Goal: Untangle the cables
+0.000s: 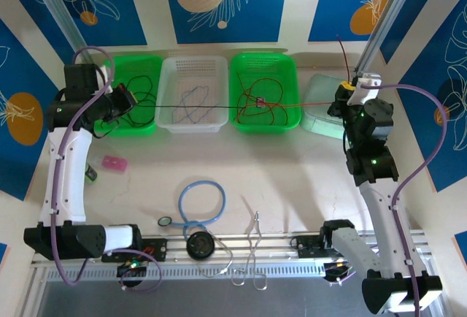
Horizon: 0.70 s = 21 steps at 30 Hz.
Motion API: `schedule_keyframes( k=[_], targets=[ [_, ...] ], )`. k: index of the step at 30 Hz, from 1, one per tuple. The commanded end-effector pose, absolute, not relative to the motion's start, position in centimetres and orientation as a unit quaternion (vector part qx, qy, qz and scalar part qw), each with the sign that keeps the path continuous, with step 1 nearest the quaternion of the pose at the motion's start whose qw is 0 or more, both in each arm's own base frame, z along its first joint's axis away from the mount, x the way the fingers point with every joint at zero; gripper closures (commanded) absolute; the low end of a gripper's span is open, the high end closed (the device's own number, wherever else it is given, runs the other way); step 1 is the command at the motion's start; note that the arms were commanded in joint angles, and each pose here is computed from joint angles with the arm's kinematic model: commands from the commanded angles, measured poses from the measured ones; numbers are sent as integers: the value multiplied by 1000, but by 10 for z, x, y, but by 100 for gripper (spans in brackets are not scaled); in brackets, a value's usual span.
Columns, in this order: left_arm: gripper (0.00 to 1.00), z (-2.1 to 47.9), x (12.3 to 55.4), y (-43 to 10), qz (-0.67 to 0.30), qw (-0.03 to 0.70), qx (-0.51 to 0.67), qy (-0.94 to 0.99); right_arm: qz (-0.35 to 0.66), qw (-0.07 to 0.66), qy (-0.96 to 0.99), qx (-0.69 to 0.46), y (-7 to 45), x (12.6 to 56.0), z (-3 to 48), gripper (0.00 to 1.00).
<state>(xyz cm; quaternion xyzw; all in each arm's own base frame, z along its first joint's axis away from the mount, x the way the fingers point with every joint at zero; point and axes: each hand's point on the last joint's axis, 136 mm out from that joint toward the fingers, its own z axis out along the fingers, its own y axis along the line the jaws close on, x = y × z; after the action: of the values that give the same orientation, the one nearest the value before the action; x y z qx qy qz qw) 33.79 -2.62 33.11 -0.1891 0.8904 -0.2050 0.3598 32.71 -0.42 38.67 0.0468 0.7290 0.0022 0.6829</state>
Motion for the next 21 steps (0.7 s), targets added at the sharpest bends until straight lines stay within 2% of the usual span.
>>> schedule_keyframes(
  k=[1,21],
  targets=[
    [100,330,329,-15,-201,362,-194,890,-20,701,708,86,-23,316,409,100],
    [100,330,318,19,-198,371,-234,876,-100,691,693,181,-79,299,408,100]
  ],
)
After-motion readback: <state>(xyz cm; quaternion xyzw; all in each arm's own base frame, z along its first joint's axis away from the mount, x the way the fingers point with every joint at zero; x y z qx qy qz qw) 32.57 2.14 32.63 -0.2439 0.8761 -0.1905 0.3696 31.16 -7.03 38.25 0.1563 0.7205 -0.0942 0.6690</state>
